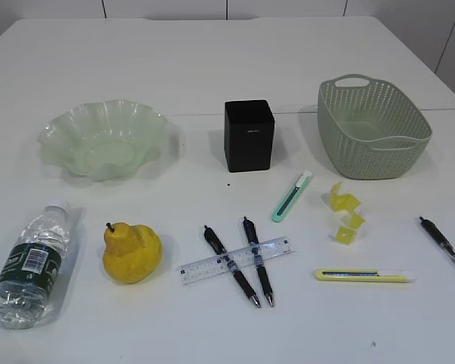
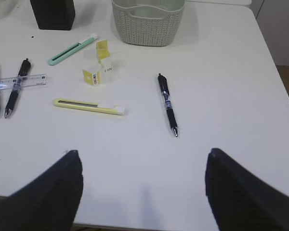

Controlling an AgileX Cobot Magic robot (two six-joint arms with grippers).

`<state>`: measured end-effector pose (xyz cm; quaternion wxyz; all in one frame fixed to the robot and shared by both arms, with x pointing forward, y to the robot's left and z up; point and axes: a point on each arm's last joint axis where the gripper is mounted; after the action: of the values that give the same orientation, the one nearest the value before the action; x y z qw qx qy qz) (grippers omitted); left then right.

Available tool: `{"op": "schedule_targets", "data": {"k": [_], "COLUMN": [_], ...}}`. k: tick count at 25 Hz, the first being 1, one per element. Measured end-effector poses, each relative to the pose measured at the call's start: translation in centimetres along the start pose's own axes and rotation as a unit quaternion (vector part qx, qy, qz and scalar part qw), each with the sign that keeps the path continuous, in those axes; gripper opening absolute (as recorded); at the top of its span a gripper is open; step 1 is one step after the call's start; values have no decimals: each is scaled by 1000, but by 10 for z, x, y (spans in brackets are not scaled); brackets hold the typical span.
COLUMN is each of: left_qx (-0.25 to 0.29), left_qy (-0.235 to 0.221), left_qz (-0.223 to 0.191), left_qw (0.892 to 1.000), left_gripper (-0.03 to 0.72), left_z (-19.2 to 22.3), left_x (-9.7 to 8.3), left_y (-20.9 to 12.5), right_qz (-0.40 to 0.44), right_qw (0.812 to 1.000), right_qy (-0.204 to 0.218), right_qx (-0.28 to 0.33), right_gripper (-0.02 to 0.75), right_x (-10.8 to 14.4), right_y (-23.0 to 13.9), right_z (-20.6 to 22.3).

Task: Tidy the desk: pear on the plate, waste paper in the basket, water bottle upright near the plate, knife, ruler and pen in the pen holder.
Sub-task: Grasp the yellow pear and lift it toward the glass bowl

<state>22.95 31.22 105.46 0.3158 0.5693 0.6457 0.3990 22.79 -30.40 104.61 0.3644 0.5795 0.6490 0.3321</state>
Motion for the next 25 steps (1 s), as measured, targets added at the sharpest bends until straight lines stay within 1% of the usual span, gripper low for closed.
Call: {"op": "schedule_targets", "data": {"k": [2, 4, 5, 7, 9, 12, 14, 19, 22, 25], "left_qx": [0, -1, -7, -20, -31, -24, -13, -10, -2, 8], "left_qy": [-1, -6, -10, -24, -41, -55, -57, -58, -73, -100], "left_qz": [0, -2, -4, -10, -18, -23, -18, -12, 5, 32], "left_qw": [1000, 1000, 1000, 999, 999, 998, 998, 998, 997, 994], "left_gripper": [426, 426, 426, 426, 426, 426, 426, 433, 451, 475], "left_z": [0, 0, 0, 1, 5, 16, 26, 45, 55, 64], "left_x": [0, -1, -2, -4, -8, -13, -14, -18, -22, -31], "left_y": [0, 1, 3, 12, 26, 46, 60, 94, 110, 123], "right_qz": [2, 11, 20, 35, 37, 40, 45, 55, 57, 58], "right_qw": [1000, 1000, 999, 997, 997, 998, 998, 998, 997, 997], "right_qy": [0, -1, -1, 0, 1, 7, 14, 28, 31, 31], "right_qx": [-2, -22, -42, -70, -72, -57, -43, 5, 28, 47], "right_gripper": [587, 587, 587, 585, 572, 555, 551, 540, 536, 535], "right_x": [0, 0, -1, -1, -1, -1, 1, 2, 3, 2], "right_y": [1, 5, 9, 17, 26, 41, 50, 71, 82, 94], "right_z": [-1, -3, -5, -5, 1, 17, 26, 49, 60, 69]}}
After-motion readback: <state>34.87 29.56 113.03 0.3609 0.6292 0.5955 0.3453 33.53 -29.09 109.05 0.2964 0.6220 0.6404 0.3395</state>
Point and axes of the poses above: a point on each arm's last joint axis where the gripper is mounted, z pointing out along that axis toward the gripper, x along the wrist's bending axis when the last joint is at zero, y = z × x
